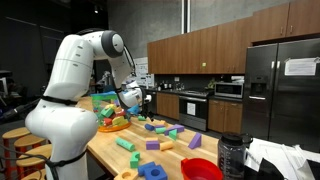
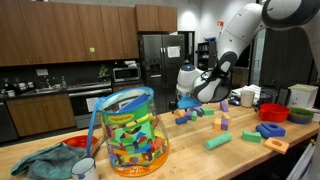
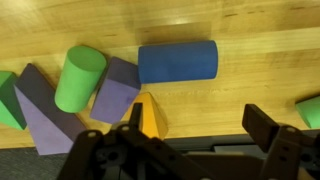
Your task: Put the blue cylinder and the orange triangle into the bag
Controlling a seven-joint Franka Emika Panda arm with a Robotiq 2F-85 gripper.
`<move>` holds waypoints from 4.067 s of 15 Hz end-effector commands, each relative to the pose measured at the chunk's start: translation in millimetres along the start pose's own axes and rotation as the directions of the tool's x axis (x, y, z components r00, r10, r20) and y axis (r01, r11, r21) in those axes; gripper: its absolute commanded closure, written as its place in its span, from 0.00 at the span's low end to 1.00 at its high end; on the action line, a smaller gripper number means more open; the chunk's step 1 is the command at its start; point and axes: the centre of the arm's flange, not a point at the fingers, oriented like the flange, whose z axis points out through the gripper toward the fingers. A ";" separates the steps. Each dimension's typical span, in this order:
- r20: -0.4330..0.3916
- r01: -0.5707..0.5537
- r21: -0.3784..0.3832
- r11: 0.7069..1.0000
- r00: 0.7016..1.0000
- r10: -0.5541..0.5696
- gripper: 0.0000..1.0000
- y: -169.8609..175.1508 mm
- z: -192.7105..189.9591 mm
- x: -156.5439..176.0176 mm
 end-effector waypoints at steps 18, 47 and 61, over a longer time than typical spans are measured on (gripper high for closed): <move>-0.035 -0.205 0.048 0.978 0.978 0.207 0.00 -40.7 -8.3 -25.1; 0.057 -0.332 -0.264 0.905 0.932 0.358 0.00 -19.1 38.6 -50.6; 0.053 -0.310 -0.163 0.937 0.945 0.322 0.38 -36.8 13.0 -44.6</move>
